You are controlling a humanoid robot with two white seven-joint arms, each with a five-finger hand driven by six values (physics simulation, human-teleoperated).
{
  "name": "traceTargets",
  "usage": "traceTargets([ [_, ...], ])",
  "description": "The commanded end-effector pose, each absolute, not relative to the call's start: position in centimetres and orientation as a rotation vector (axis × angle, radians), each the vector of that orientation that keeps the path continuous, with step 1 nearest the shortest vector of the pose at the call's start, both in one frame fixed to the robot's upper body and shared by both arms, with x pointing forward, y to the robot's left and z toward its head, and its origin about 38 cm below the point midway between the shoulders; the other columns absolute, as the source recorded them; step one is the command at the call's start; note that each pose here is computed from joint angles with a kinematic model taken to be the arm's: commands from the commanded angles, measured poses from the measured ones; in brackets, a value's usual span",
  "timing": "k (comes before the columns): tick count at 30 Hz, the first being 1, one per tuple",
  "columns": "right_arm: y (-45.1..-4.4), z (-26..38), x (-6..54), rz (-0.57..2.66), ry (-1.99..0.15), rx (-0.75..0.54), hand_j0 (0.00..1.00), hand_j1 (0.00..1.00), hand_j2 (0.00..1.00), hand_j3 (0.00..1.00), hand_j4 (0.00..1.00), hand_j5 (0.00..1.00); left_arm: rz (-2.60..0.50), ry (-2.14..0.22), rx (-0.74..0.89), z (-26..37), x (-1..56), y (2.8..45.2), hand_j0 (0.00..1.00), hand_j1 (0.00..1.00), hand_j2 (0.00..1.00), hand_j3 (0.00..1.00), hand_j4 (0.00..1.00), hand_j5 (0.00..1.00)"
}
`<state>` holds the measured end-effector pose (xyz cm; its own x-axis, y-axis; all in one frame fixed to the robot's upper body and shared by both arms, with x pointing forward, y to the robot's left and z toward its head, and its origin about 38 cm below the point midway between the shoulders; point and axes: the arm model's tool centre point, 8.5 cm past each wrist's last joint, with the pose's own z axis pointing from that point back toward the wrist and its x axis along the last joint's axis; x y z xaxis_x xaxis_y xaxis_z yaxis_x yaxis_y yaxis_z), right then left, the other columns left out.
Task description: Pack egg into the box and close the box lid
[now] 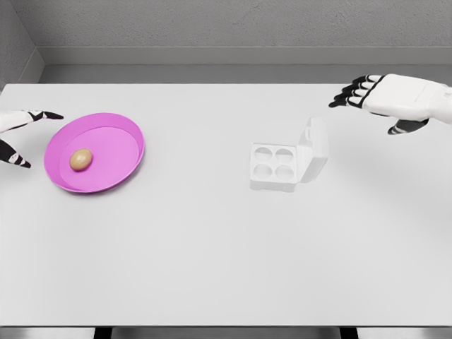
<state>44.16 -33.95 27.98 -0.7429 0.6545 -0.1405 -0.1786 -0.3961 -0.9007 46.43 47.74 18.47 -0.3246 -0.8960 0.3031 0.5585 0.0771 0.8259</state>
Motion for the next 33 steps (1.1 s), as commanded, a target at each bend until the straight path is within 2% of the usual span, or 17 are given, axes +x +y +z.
traceTargets([
  [1, -33.9, 28.2, 44.1, 2.158, -1.318, -0.668, 1.00, 1.00, 1.00, 1.00, 1.00, 1.00, -1.546, -1.139, 0.412, 18.5, 46.4, 47.8, 1.00, 1.00, 1.00, 1.00, 1.00, 1.00],
  [6, -34.2, 28.3, 44.1, 2.149, -1.318, -0.664, 1.00, 1.00, 1.00, 1.00, 1.00, 1.00, -1.560, -1.144, 0.407, 18.7, 46.6, 47.3, 1.00, 1.00, 1.00, 1.00, 1.00, 1.00],
  [10, -36.9, 29.0, 43.7, 2.105, -1.276, -0.707, 1.00, 1.00, 1.00, 1.00, 1.00, 1.00, -1.647, -1.217, 0.368, 19.4, 47.8, 43.0, 1.00, 1.00, 1.00, 1.00, 1.00, 1.00],
  [12, -37.7, 29.9, 43.7, 2.082, -1.282, -0.738, 1.00, 1.00, 1.00, 1.00, 1.00, 1.00, -1.666, -1.203, 0.353, 18.8, 47.9, 42.4, 1.00, 1.00, 1.00, 1.00, 1.00, 1.00],
  [18, -38.4, 26.9, 42.8, 2.085, -1.223, -0.670, 1.00, 1.00, 1.00, 1.00, 1.00, 1.00, -1.710, -1.199, 0.303, 17.0, 48.4, 39.7, 1.00, 1.00, 1.00, 1.00, 1.00, 1.00],
  [31, -37.9, 24.5, 42.3, 2.122, -1.176, -0.603, 1.00, 1.00, 1.00, 1.00, 1.00, 1.00, -1.733, -1.175, 0.306, 16.7, 48.3, 39.7, 1.00, 1.00, 1.00, 1.00, 1.00, 1.00],
  [33, -37.8, 24.2, 42.2, 2.128, -1.169, -0.595, 1.00, 1.00, 1.00, 1.00, 1.00, 1.00, -1.734, -1.175, 0.304, 16.6, 48.2, 39.6, 0.93, 0.93, 0.93, 0.93, 0.93, 0.93],
])
